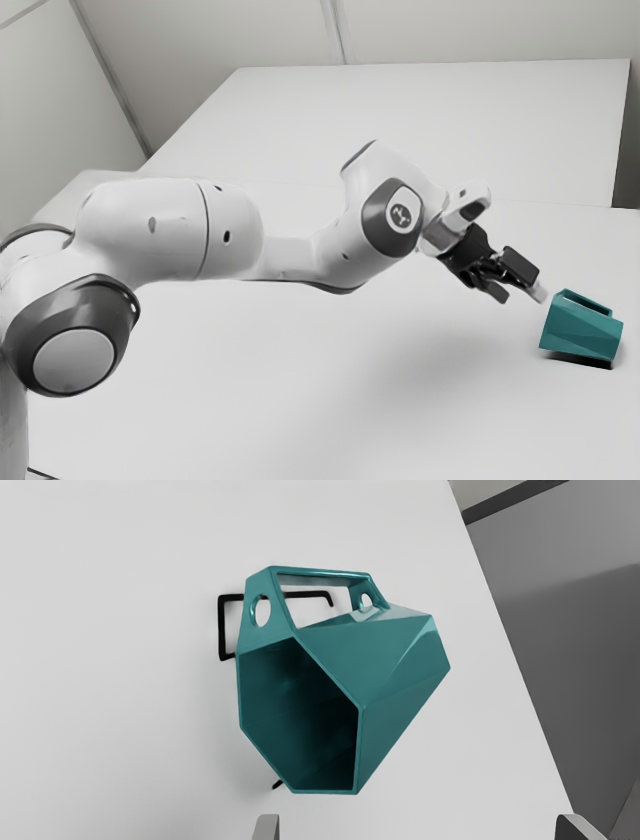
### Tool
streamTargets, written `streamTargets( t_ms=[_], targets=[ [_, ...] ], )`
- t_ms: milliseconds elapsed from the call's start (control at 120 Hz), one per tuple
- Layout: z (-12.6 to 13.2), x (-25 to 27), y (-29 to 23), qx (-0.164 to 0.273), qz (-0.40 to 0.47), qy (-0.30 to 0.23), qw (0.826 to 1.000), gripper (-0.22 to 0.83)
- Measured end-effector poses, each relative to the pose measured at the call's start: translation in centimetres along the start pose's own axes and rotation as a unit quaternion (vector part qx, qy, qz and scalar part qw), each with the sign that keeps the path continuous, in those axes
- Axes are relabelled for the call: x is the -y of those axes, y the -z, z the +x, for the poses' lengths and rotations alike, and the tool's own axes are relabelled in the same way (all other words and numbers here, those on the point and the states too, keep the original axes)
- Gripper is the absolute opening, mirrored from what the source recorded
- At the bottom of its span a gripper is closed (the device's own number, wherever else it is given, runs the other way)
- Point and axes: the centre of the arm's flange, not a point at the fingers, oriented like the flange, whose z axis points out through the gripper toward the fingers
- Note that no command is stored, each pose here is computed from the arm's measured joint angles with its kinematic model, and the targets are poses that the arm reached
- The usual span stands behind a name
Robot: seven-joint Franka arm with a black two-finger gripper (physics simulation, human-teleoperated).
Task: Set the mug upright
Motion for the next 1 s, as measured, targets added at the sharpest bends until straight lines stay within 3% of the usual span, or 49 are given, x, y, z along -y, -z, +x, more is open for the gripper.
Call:
streamTargets(
  t_ms=[275, 567, 675, 892, 1000],
  targets=[
    [2.3, 1.6, -3.5, 0.013, -0.031, -0.045, 0.998, 0.62],
    [1.9, 2.1, -6.6, 0.035, -0.047, -0.078, 0.995, 0.60],
    [1.7, 1.7, -6.9, 0.037, -0.049, -0.091, 0.994, 0.47],
    [1.7, 1.0, -7.2, 0.037, -0.050, -0.111, 0.992, 0.08],
    [1.9, 0.7, -7.1, 0.034, -0.050, -0.119, 0.991, -0.04]
  ],
)
